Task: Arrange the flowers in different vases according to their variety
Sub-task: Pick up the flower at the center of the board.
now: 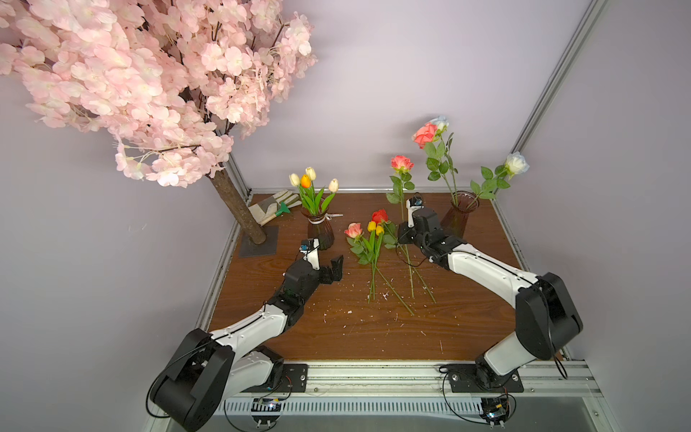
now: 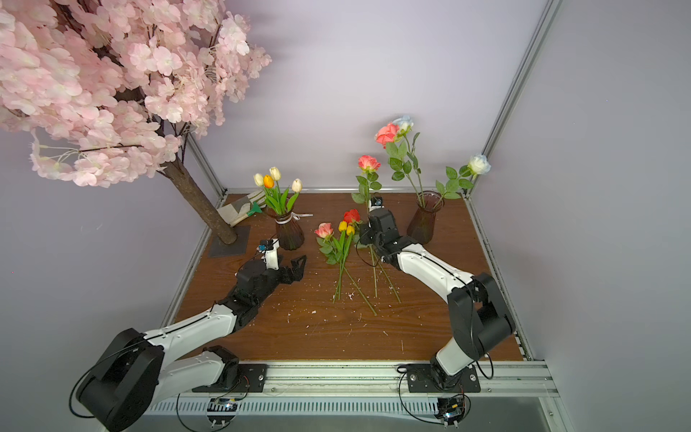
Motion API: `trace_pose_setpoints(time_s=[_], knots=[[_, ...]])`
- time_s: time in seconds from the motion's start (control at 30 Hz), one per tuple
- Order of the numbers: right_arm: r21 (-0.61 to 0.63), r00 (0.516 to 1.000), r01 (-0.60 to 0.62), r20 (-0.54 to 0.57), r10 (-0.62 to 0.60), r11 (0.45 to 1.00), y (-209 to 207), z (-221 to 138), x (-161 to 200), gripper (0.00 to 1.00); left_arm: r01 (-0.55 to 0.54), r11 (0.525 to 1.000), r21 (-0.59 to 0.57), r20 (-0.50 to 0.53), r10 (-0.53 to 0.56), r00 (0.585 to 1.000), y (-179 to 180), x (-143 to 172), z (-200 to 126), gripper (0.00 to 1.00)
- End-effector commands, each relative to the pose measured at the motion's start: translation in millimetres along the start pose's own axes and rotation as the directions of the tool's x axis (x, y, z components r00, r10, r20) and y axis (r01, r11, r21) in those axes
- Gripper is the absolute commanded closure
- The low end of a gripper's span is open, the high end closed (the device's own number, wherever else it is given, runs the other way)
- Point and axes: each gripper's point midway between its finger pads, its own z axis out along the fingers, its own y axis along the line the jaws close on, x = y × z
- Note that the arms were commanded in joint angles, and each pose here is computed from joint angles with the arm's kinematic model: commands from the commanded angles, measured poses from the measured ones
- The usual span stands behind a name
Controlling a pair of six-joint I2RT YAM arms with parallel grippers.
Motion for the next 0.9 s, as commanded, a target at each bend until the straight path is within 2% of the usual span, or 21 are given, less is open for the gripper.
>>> trace_pose_setpoints(time_s=[0.0,0.2,0.43,0.5,0.6,0.73,0.87], knots=[[-0.074,0.967,0.084,0.247,-0.064,0.994,18,-39,-67,1.0,-0.009,1.0,0.01,0.032,0.009,0.999,-4,-6,-3,0.01],[-0.004,0.881,0.159,0.452,-0.14,0.987,13,-92,-127,1.0,-0.007,1.0,0.012,0.043,0.007,0.999,-4,-8,-5,0.01],[0.164,0.758,0.16,0.611,-0.228,0.973,-9,-144,-198,1.0,-0.007,1.0,0.015,0.048,0.006,0.999,-4,-8,-6,0.01],[0.226,0.715,0.134,0.652,-0.252,0.965,-21,-158,-217,1.0,-0.007,1.0,0.015,0.047,0.006,0.999,-4,-8,-6,0.01],[0.341,0.666,0.028,0.695,-0.272,0.94,-49,-180,-243,1.0,-0.008,1.0,0.018,0.048,0.007,0.999,-5,-8,-6,0.01],[0.397,0.603,-0.073,0.748,-0.276,0.915,-79,-198,-270,1.0,-0.008,1.0,0.017,0.047,0.007,0.999,-4,-8,-6,0.01],[0.429,0.538,-0.124,0.787,-0.303,0.895,-100,-202,-284,1.0,-0.008,1.0,0.018,0.044,0.007,0.999,-5,-7,-5,0.01]])
